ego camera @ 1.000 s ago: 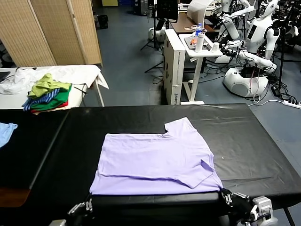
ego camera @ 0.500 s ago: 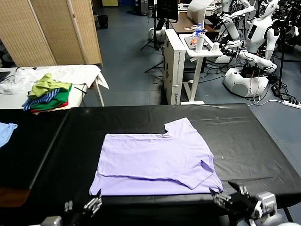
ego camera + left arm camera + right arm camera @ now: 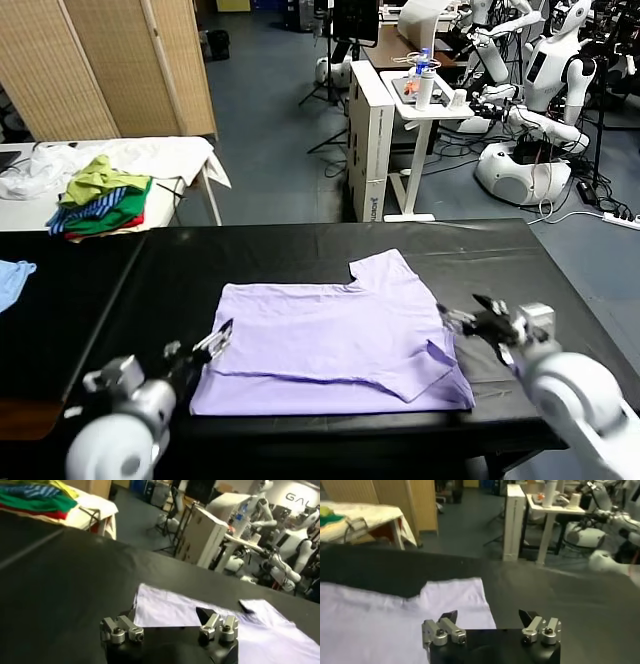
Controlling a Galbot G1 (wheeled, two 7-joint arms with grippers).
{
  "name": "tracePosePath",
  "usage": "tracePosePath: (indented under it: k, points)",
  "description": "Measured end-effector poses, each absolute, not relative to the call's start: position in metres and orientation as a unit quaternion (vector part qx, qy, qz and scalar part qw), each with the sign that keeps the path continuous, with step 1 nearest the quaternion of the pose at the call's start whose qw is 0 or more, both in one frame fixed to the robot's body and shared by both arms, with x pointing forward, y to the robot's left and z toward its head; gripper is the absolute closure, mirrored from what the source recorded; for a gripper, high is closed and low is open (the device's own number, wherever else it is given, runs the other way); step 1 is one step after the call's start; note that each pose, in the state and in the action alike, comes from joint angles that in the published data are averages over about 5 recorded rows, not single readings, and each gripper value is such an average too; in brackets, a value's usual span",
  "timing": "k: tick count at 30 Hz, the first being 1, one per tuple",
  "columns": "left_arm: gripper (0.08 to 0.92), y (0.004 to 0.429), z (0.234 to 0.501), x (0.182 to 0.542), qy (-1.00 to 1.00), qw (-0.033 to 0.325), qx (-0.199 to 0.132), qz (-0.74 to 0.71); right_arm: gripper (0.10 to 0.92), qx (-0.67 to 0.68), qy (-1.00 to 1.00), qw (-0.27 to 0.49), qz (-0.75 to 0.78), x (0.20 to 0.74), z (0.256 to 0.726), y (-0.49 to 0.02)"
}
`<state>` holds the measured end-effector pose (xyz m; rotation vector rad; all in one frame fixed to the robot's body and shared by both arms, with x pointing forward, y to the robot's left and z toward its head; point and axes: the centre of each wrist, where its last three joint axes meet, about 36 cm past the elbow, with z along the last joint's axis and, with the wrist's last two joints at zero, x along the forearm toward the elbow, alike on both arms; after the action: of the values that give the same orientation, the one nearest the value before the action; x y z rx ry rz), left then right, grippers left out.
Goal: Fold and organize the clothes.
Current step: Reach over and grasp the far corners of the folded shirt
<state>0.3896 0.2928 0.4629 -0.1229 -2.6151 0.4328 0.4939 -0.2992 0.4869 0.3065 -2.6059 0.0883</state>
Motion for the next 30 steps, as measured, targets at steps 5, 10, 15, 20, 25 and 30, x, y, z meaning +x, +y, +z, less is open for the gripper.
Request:
tracePosePath:
  k: [5,10,15,20,25,30]
  points:
    - [0.092,0.302,0.453,0.437,-0.958,0.248,-0.049,0.138,0.115,0.103,-0.958,0.267,0.031,0.530,0.472,-0.293]
    - [0.092,0.304,0.442,0.470,-0.959,0.254,-0.049,0.113,0.115,0.094,-0.955,0.280,0.021,0.552,0.462,-0.290]
    - [0.092,0.309,0.431,0.492,-0.958,0.265,-0.041,0.099,0.115,0.087,-0.953,0.291,0.013,0.566,0.453,-0.287]
    - [0.092,0.313,0.425,0.503,-0.956,0.275,-0.033,0.094,0.129,0.085,-0.950,0.302,0.011,0.575,0.445,-0.282]
    - [0.123,0.314,0.420,0.504,-0.954,0.282,-0.030,0.093,0.229,0.086,-0.948,0.307,0.014,0.579,0.441,-0.277]
    - [0.264,0.315,0.418,0.502,-0.954,0.284,-0.031,0.093,0.325,0.087,-0.946,0.312,0.016,0.580,0.438,-0.275]
